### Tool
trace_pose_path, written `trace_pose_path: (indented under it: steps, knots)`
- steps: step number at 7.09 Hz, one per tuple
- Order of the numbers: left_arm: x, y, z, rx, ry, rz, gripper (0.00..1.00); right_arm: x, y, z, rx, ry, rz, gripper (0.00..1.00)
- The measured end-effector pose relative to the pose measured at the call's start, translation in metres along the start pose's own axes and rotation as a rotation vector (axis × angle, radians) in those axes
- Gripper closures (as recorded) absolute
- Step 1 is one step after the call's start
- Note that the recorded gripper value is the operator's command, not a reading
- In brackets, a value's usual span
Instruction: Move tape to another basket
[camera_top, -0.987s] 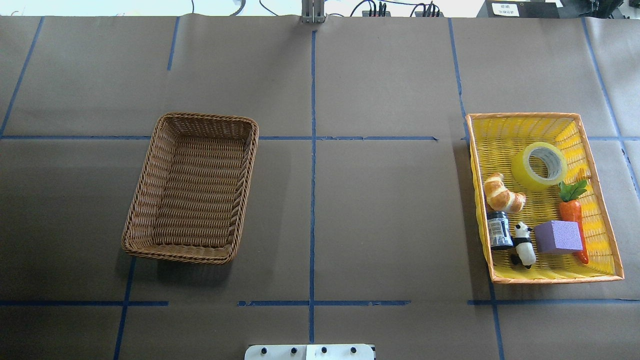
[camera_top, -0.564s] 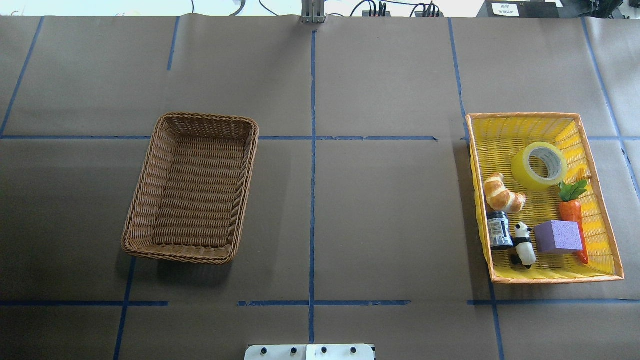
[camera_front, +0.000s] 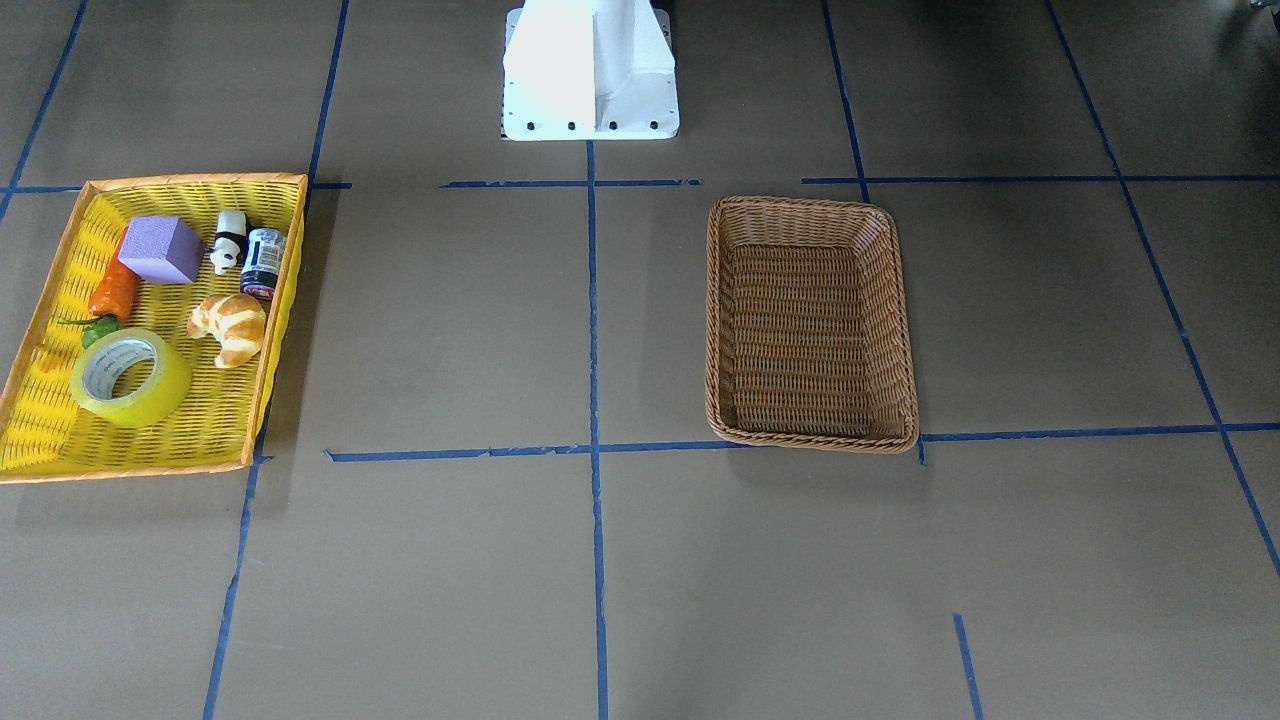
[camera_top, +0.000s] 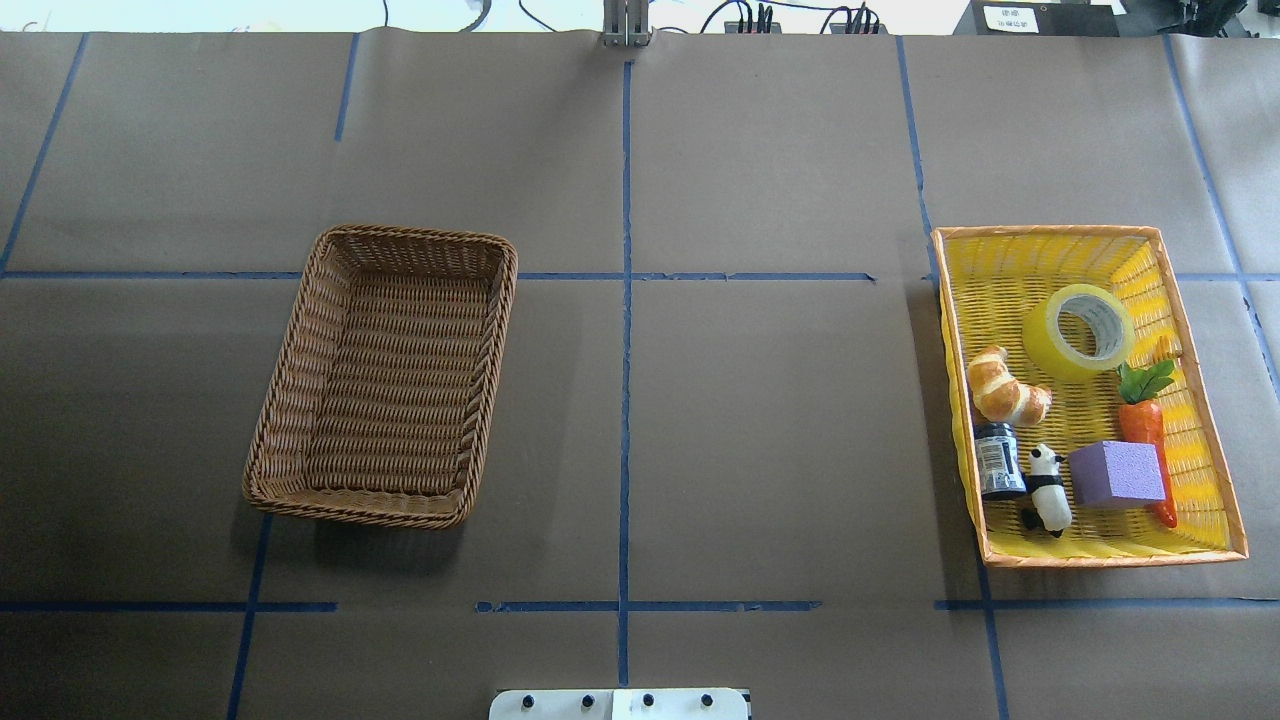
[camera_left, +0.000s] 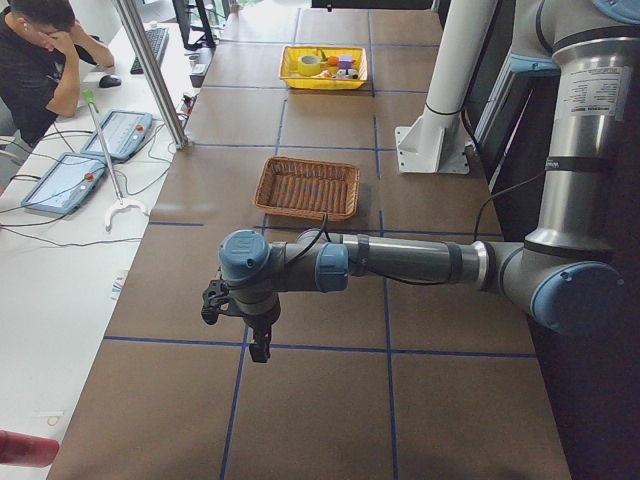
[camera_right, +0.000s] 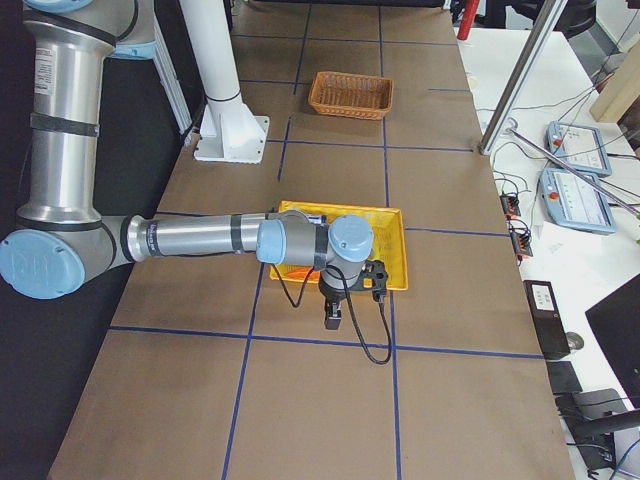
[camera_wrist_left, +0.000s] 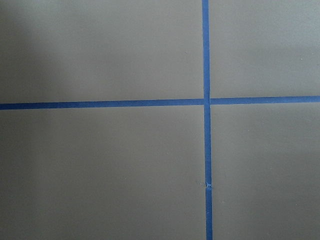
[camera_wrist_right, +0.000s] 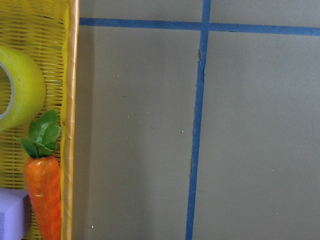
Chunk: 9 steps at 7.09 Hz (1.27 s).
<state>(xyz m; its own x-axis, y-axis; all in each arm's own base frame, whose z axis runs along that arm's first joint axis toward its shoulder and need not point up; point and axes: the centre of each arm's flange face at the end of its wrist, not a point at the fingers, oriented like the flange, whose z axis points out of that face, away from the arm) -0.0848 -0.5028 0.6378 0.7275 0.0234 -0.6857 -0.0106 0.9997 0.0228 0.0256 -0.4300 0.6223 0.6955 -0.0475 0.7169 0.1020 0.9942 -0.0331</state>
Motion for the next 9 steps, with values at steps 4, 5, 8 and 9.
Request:
trace_pose_path:
  steps: [4, 5, 8, 9]
  knots:
    - [-0.001, 0.005, 0.004, -0.003, 0.026, -0.009, 0.00, -0.024, -0.016, -0.003, 0.059, -0.017, -0.063, 0.00]
    - [0.001, 0.005, 0.004, 0.007, 0.047, -0.003, 0.00, -0.056, -0.037, 0.000, 0.070, -0.022, -0.060, 0.00]
    - [0.004, 0.010, 0.006, 0.061, 0.104, 0.045, 0.00, -0.154, -0.117, 0.024, 0.041, -0.037, -0.067, 0.01]
    - [0.004, 0.010, 0.007, 0.069, 0.105, 0.055, 0.00, -0.173, -0.139, 0.037, 0.029, -0.035, -0.090, 0.01]
